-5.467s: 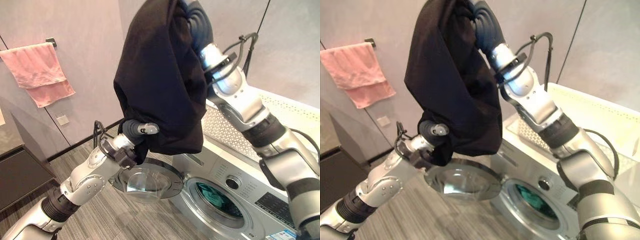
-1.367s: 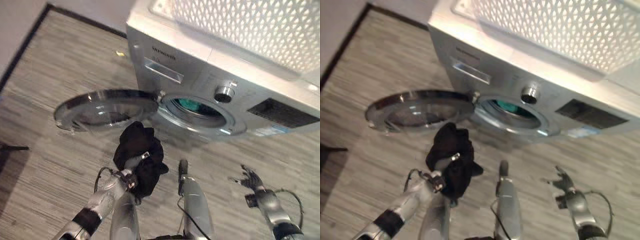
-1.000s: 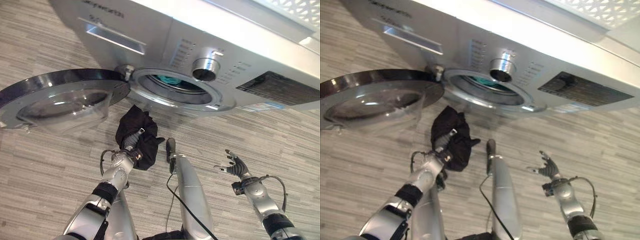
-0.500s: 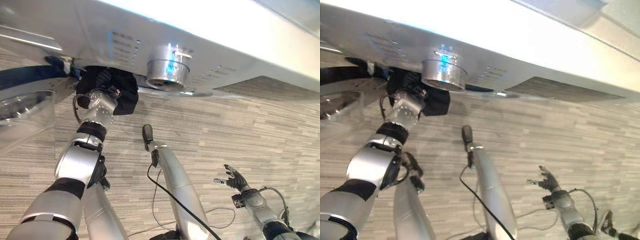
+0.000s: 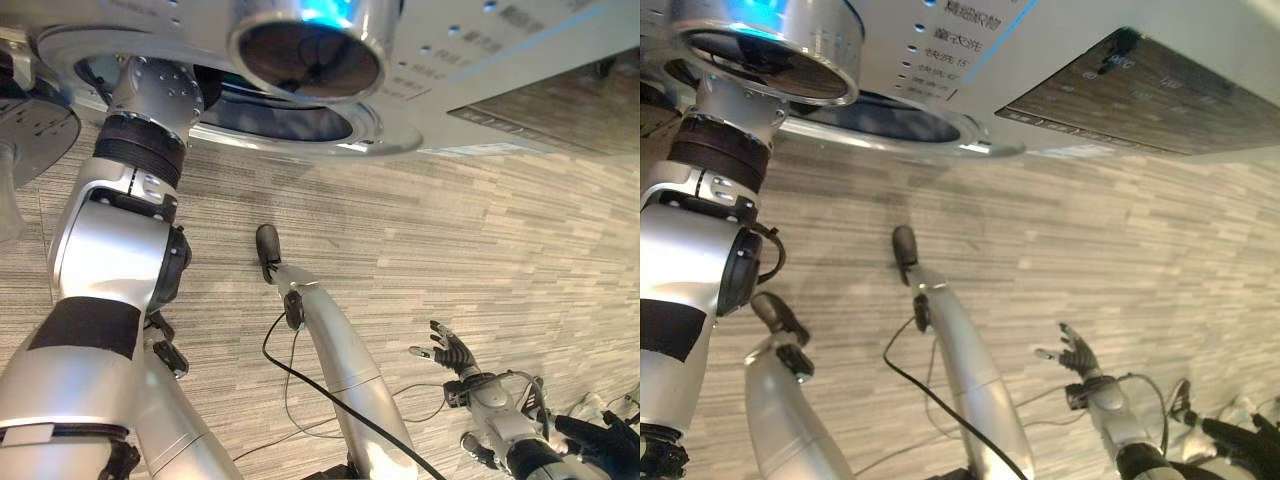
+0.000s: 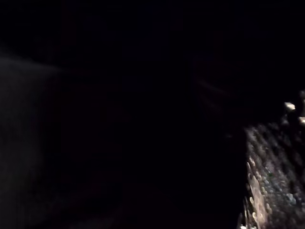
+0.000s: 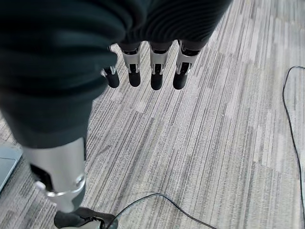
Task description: Grab the laundry basket,head to the washer,open it,put in the laundry and shut it.
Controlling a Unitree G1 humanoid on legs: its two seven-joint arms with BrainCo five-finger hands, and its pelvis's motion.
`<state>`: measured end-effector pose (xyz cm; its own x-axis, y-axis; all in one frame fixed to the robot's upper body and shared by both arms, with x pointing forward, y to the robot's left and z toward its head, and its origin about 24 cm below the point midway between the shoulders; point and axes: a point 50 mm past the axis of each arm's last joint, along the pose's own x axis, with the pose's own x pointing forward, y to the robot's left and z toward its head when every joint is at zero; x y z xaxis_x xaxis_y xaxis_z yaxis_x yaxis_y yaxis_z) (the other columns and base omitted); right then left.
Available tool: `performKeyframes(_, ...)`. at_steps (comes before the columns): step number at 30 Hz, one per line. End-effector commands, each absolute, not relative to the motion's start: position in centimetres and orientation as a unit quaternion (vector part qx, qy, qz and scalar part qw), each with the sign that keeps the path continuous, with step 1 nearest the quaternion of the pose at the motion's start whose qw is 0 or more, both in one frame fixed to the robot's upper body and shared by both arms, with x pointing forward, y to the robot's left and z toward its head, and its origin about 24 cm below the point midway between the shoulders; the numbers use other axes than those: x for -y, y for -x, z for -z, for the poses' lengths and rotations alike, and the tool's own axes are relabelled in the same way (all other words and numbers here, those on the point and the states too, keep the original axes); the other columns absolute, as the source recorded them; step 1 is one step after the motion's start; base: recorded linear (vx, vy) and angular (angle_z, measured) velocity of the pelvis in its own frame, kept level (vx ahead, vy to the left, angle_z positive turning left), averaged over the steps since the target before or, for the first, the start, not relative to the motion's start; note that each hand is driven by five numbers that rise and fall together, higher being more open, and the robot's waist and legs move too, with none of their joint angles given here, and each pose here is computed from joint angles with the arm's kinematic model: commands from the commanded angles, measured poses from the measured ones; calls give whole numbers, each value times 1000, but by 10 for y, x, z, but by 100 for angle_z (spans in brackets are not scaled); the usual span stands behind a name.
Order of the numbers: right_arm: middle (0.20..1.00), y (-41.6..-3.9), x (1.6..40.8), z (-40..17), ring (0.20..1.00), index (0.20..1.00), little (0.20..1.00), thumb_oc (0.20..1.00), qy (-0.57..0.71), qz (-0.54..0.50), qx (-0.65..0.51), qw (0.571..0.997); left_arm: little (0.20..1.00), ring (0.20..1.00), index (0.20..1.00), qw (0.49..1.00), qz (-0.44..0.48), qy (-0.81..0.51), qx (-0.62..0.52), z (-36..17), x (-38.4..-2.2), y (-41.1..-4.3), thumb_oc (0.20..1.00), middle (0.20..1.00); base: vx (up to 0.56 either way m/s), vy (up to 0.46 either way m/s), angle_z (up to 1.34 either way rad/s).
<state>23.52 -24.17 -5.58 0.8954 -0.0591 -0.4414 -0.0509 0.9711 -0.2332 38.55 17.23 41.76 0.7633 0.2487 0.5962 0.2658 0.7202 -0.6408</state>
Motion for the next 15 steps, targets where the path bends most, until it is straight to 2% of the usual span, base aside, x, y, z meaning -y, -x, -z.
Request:
performKeyframes(1,1000,-215,281,49,1000,1000,1000,1000,153,51,-236,958,200,200,200,808,48,346,475,-485,-169,-338,200,200,6,-68,-8)
performKeyframes(4,1000,-215,285,44,1000,1000,1000,1000,154,57,-226,960,200,200,200,802,61,342,487,-494,-166,-331,200,200,13,-73,-13)
performKeyframes(9,1000,-214,287,37,1000,1000,1000,1000,160,72,-204,963,200,200,200,820,12,343,458,-473,-184,-347,200,200,10,-71,-1)
performKeyframes(15,1000,-219,282,31,1000,1000,1000,1000,154,76,-180,968,200,200,200,832,6,352,429,-457,-173,-360,200,200,12,-74,8)
